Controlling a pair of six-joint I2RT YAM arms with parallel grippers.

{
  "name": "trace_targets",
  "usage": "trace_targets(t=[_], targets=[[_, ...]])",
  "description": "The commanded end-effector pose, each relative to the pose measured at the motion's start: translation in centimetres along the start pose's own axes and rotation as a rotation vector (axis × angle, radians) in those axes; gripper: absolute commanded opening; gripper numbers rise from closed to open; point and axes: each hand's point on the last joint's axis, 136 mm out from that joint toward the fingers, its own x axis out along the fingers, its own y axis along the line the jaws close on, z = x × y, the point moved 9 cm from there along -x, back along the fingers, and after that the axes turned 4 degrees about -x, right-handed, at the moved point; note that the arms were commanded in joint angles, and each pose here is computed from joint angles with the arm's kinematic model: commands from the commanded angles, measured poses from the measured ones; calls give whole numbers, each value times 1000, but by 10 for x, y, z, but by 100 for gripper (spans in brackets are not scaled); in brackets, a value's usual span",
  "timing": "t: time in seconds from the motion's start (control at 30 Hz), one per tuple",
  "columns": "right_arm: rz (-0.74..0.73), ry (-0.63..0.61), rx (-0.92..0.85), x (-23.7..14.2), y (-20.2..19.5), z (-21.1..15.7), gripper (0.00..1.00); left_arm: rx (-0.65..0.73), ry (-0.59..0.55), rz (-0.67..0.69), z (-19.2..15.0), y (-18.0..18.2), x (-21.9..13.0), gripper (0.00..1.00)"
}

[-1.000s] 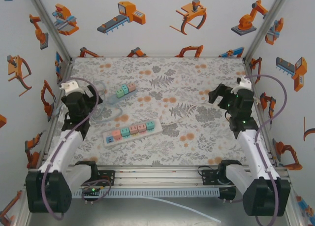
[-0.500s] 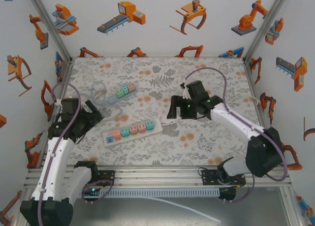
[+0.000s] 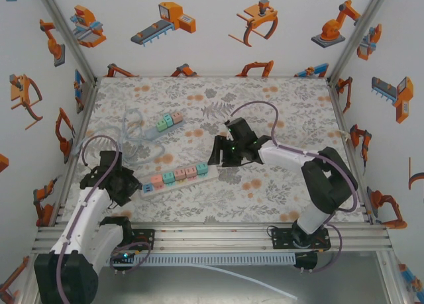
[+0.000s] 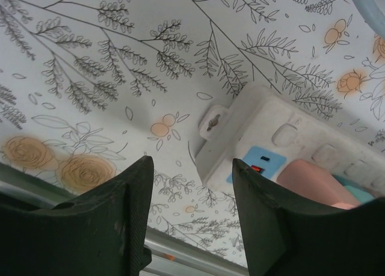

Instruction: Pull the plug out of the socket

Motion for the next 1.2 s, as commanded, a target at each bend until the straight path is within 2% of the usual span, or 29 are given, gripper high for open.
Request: trace_targets(t=[0.0, 0.1, 0.27, 0.47, 0.67, 0.83, 1.0, 1.17], targets=[[18, -15, 22, 7, 0, -1, 59, 19, -9, -76, 4, -10, 7, 50], [-22, -1, 52, 14, -7, -3, 56, 40, 8, -128, 3, -15, 9, 46], [-51, 36, 88, 24, -12, -4, 46, 121, 86, -296, -6, -29, 10, 43], [-99, 26, 129, 20, -20, -12, 38, 135, 190, -362, -18, -36, 12, 35], [-155, -20, 176, -6, -31, -29, 32, 203, 268, -473, -32, -63, 6, 35], [-227, -93, 215, -44, -43, -50, 29, 352, 326, -541, -47, -103, 3, 35], [-301, -161, 228, -80, -58, -74, 27, 494, 323, -510, -71, -135, 0, 28], [-322, -234, 243, -98, -69, -83, 26, 501, 282, -457, -83, -132, -5, 27]])
